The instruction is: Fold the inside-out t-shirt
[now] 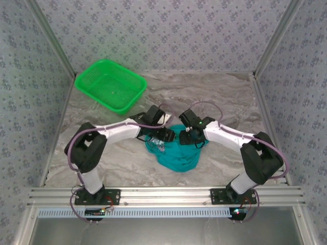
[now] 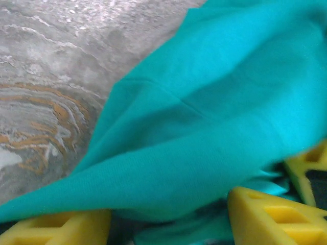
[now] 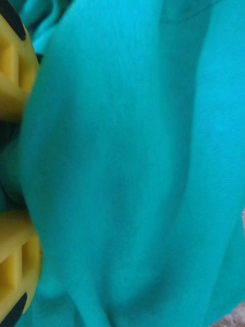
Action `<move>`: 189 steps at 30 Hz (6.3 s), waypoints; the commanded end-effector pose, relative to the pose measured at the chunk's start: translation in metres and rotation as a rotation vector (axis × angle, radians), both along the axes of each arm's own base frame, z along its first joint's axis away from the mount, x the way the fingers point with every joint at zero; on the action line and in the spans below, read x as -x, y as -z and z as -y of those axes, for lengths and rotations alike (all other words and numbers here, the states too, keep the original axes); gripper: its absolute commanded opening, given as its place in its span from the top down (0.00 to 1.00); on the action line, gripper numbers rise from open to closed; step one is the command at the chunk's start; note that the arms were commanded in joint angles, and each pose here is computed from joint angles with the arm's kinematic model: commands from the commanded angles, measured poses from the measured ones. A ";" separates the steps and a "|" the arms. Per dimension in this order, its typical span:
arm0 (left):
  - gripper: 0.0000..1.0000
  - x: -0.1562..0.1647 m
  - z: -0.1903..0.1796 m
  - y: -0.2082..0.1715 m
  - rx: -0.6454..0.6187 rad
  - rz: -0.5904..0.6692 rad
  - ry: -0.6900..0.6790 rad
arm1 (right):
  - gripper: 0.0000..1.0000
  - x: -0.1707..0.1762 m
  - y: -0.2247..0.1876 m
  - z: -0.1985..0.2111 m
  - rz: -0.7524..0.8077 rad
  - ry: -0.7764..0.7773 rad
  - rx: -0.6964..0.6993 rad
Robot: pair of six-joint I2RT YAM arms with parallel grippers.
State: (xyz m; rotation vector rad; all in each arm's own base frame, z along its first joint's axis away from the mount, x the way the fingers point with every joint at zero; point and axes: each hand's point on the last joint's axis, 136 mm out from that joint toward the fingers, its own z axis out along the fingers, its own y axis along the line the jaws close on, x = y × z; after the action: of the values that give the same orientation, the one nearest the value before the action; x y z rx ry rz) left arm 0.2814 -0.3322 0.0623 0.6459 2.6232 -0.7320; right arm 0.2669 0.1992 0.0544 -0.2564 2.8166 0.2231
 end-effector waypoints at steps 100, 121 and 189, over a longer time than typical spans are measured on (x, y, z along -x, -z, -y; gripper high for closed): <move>1.00 0.023 -0.067 -0.424 0.388 0.918 0.064 | 1.00 -0.041 -0.408 0.091 0.882 0.232 -0.363; 1.00 0.007 -0.036 -0.470 0.382 0.923 0.177 | 1.00 -0.054 -0.445 0.087 0.896 0.130 -0.395; 0.28 0.067 -0.082 -0.123 0.245 0.303 -0.008 | 0.64 0.035 -0.082 0.073 0.308 0.163 -0.043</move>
State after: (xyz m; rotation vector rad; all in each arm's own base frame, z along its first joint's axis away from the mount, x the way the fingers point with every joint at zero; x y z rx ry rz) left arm 0.2130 -0.2419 0.1916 0.6109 2.1440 -0.8437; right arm 0.2157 0.1149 0.1299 0.0205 2.5019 0.1993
